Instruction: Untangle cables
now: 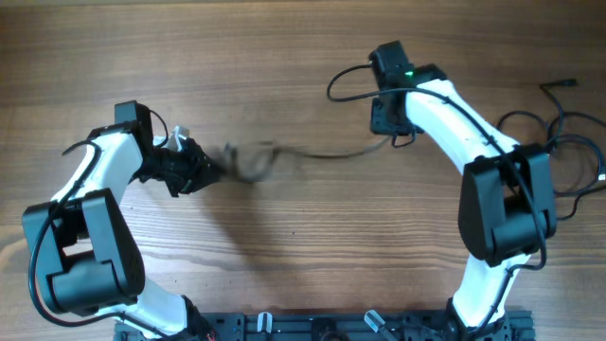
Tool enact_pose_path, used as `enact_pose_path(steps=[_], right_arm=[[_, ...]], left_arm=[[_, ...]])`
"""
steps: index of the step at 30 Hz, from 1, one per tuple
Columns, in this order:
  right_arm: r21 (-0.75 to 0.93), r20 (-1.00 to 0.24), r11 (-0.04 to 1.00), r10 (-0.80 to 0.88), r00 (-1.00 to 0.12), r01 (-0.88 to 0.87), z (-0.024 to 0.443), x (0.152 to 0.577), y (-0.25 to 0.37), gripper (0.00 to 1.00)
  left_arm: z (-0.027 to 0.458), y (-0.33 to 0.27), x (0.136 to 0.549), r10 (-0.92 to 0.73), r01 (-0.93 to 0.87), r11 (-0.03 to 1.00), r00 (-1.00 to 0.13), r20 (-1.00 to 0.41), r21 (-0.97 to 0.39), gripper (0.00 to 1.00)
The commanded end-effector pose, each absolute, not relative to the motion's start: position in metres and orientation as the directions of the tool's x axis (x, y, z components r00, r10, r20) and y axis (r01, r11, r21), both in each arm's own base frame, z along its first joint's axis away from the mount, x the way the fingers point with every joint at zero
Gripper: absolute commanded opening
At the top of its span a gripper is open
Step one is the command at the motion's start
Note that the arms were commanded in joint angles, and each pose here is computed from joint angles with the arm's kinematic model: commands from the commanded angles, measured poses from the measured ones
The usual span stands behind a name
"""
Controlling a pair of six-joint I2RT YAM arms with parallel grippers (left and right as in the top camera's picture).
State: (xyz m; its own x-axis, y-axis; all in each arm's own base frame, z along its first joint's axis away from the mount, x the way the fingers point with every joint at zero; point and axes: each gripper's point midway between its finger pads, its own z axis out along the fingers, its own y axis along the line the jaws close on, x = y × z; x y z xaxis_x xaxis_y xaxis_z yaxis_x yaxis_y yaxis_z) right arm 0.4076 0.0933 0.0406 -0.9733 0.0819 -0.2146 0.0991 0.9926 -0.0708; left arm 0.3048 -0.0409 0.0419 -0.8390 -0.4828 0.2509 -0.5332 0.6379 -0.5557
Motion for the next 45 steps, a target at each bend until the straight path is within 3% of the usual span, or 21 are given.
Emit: enact_pose_path(steps=[1, 4, 8, 11, 13, 16, 19, 22, 24, 27, 30, 32, 35, 37, 39, 41, 43, 45], right_arm=[[0.252, -0.138, 0.965, -0.043, -0.99, -0.077, 0.047, 0.393, 0.145, 0.04], [0.357, -0.118, 0.926, -0.084, -0.989, -0.121, 0.052, 0.385, 0.167, 0.04], [0.428, -0.123, 0.885, -0.142, -0.982, -0.181, 0.058, 0.379, 0.179, 0.04], [0.585, -0.218, 0.702, -0.347, -0.912, -0.406, 0.077, 0.36, 0.21, 0.04], [0.633, -0.232, 0.623, -0.413, -0.88, -0.459, 0.084, 0.344, 0.22, 0.04], [0.558, -0.121, 0.712, -0.438, -0.891, -0.426, 0.068, 0.329, 0.209, 0.04], [0.467, -0.019, 0.817, -0.373, -0.927, -0.339, 0.057, 0.325, 0.191, 0.04], [0.468, -0.016, 0.817, -0.373, -0.928, -0.337, 0.057, 0.325, 0.191, 0.04], [0.467, -0.018, 0.822, -0.358, -0.933, -0.325, 0.057, 0.327, 0.192, 0.04], [0.468, -0.022, 0.824, -0.352, -0.936, -0.321, 0.057, 0.329, 0.192, 0.04], [0.467, -0.022, 0.824, -0.353, -0.936, -0.321, 0.057, 0.328, 0.192, 0.04], [0.467, -0.022, 0.824, -0.352, -0.936, -0.321, 0.057, 0.328, 0.192, 0.04], [0.467, -0.022, 0.824, -0.353, -0.935, -0.321, 0.057, 0.329, 0.192, 0.04], [0.467, -0.023, 0.823, -0.354, -0.935, -0.323, 0.057, 0.329, 0.192, 0.04], [0.447, -0.022, 0.833, -0.354, -0.935, -0.326, 0.055, 0.33, 0.189, 0.04], [0.4, -0.016, 0.857, -0.349, -0.937, -0.326, 0.051, 0.332, 0.181, 0.04], [0.344, -0.001, 0.894, -0.305, -0.952, -0.286, 0.048, 0.336, 0.172, 0.05], [0.333, -0.003, 0.918, -0.23, -0.973, -0.218, 0.047, 0.343, 0.173, 0.04]], left_arm=[[0.035, -0.021, 0.307, -0.506, -0.518, 0.699, -0.845, 0.171, -0.492, 0.34], [0.036, -0.02, 0.313, -0.507, -0.506, 0.702, -0.849, 0.146, -0.501, 0.4], [0.036, -0.02, 0.314, -0.507, -0.504, 0.703, -0.85, 0.143, -0.502, 0.38], [0.036, -0.025, 0.315, -0.491, -0.486, 0.713, -0.861, 0.136, -0.505, 0.4], [0.036, -0.035, 0.317, -0.463, -0.456, 0.73, -0.878, 0.122, -0.509, 0.41], [0.037, -0.06, 0.326, -0.399, -0.376, 0.763, -0.914, 0.074, -0.526, 0.42], [0.039, -0.09, 0.333, -0.325, -0.284, 0.79, -0.945, 0.022, -0.544, 0.5], [0.034, -0.122, 0.337, -0.211, -0.149, 0.865, -0.974, -0.079, -0.479, 0.64], [0.034, -0.162, 0.334, -0.09, -0.012, 0.895, -0.984, -0.154, -0.445, 0.65], [0.021, -0.177, 0.333, -0.107, -0.036, 0.935, -0.978, -0.182, -0.353, 0.64], [-0.002, -0.194, 0.33, -0.055, 0.005, 0.96, -0.977, -0.207, -0.279, 0.57], [-0.018, -0.175, 0.335, -0.133, -0.097, 0.983, -0.963, -0.236, -0.155, 0.5], [-0.023, -0.126, 0.336, -0.28, -0.301, 0.953, -0.915, -0.29, 0.027, 0.26], [-0.023, -0.077, 0.324, -0.368, -0.419, 0.895, -0.888, -0.276, 0.156, 0.25], [-0.024, -0.043, 0.312, -0.482, -0.523, 0.83, -0.847, -0.223, 0.196, 0.23], [-0.029, -0.031, 0.304, -0.57, -0.584, 0.798, -0.811, -0.131, 0.151, 0.24], [-0.032, -0.045, 0.301, -0.618, -0.619, 0.785, -0.785, 0.043, -0.013, 0.24], [-0.024, -0.073, 0.304, -0.55, -0.582, 0.782, -0.813, 0.192, -0.223, 0.23]])
